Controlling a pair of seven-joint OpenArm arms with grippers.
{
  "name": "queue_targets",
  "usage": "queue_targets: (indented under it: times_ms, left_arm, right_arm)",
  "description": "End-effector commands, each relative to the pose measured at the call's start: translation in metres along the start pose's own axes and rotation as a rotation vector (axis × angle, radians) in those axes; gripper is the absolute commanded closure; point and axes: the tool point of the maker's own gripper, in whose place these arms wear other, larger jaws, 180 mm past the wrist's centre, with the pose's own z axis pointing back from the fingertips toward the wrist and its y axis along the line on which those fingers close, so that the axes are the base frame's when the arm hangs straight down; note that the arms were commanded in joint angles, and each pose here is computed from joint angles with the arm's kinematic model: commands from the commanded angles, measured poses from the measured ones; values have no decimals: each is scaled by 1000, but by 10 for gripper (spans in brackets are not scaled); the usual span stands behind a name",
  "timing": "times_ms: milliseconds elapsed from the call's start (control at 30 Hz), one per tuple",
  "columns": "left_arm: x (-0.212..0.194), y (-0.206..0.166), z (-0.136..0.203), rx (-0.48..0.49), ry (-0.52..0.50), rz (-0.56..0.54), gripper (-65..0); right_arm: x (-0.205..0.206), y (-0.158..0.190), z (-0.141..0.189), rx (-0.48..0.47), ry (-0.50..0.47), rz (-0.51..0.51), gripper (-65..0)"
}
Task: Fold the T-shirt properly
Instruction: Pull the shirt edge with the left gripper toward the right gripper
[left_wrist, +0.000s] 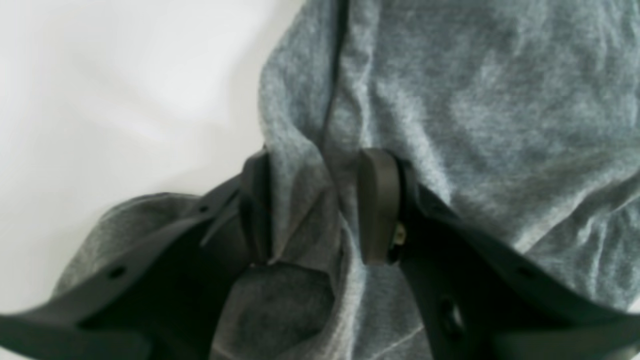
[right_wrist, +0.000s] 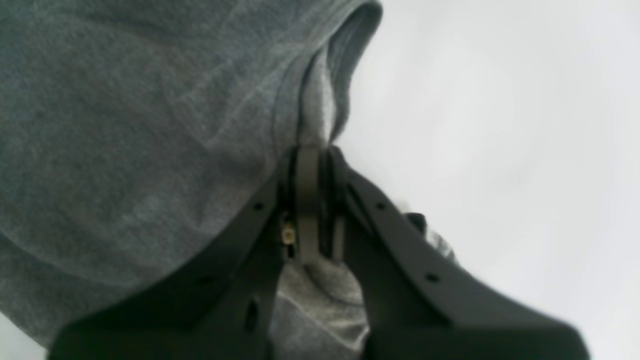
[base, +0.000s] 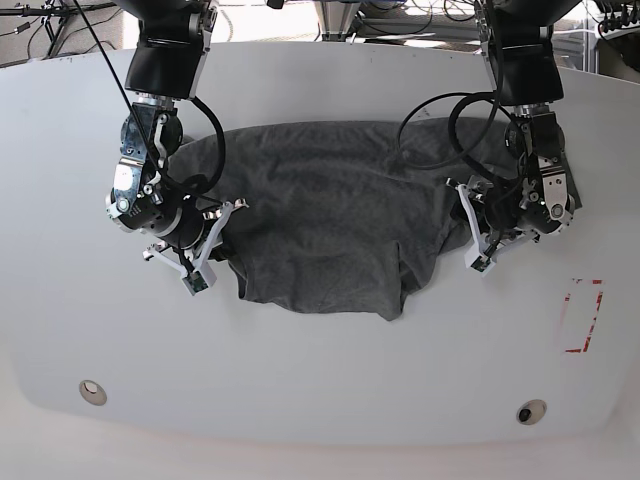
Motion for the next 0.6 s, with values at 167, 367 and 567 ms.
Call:
queue_targets:
  times_ms: [167,367,567]
  left_arm:
    - [15,4,8,13,-49,-14,-171]
    - [15,0,13,21,-73,-18,-76]
    - [21,2,22,47,-95,-37,-19]
  right_arm:
    - [20,-7,6,-16,-57,16,0]
    - [20,-8,7,-20,-55,17,-2]
    - [18,-8,6,-19,-46,16,-9]
